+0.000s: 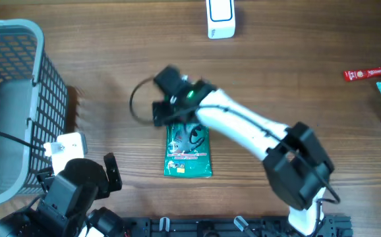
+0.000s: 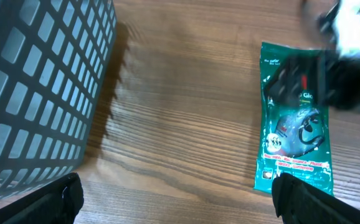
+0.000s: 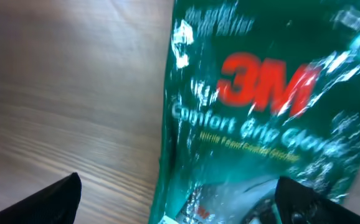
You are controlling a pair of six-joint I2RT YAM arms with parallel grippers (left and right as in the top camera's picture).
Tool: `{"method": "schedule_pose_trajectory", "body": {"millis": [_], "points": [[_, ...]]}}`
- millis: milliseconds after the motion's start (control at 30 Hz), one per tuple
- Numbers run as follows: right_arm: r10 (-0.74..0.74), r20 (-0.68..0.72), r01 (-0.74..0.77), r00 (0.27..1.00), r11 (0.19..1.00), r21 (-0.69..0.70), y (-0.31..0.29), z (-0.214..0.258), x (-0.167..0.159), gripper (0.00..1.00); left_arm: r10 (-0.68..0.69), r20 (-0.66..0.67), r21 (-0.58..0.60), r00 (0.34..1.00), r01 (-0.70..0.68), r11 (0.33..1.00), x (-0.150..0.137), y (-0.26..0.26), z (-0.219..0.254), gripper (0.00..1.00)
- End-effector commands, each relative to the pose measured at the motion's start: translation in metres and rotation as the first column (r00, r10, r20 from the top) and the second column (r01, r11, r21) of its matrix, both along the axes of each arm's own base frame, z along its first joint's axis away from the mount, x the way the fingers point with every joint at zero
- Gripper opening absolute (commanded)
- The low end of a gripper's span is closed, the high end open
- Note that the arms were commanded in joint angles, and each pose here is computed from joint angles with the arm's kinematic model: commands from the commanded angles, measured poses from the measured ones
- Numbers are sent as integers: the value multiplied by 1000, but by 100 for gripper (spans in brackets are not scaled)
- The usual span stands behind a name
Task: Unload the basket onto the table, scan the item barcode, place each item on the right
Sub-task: 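Reach the right gripper to the green glove pack and grasp its top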
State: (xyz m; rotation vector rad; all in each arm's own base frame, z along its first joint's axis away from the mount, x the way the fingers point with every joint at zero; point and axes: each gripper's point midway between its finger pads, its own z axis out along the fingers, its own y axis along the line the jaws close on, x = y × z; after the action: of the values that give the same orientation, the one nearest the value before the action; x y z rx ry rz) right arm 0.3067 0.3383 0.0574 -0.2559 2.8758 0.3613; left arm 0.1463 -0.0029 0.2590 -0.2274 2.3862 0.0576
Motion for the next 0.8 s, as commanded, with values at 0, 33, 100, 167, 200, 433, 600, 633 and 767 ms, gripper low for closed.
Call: {"method": "schedule_pose_trajectory", "body": {"millis": [0, 33, 100, 167, 200, 433, 600, 633, 767], "points": [[-73, 24, 75, 997, 994, -79, -6, -28, -9, 100, 16, 15, -22, 1000, -16, 1000, 0, 0, 4, 100], [-56, 8, 56, 998, 996, -75, -1, -31, -16, 100, 16, 15, -22, 1000, -16, 1000, 0, 0, 4, 100], [-33, 2, 33, 999, 994, -102, 2, -41, -25, 100, 16, 15, -22, 1000, -16, 1000, 0, 0, 4, 100], [-40, -1, 39, 999, 989, -141, -1, -55, -26, 100, 16, 15, -22, 1000, -16, 1000, 0, 0, 4, 100], [-69, 1, 68, 998, 983, -168, -6, -64, -25, 99, 16, 15, -22, 1000, -16, 1000, 0, 0, 4, 100], [-97, -172, 63, 980, 979, -195, -10, -110, -50, 25, 16, 15, -22, 1000, -16, 1000, 0, 0, 4, 100], [-2, -264, -35, 964, 990, -134, -1, -104, -65, 4, 16, 15, -22, 1000, -16, 1000, 0, 0, 4, 100], [14, -273, -53, 962, 990, -133, -3, -97, -64, 4, 16, 15, -22, 1000, -16, 1000, 0, 0, 4, 100], [12, -246, -34, 969, 996, -87, -20, -44, -42, 4, 16, 15, -22, 1000, -16, 1000, 0, 0, 4, 100]]}}
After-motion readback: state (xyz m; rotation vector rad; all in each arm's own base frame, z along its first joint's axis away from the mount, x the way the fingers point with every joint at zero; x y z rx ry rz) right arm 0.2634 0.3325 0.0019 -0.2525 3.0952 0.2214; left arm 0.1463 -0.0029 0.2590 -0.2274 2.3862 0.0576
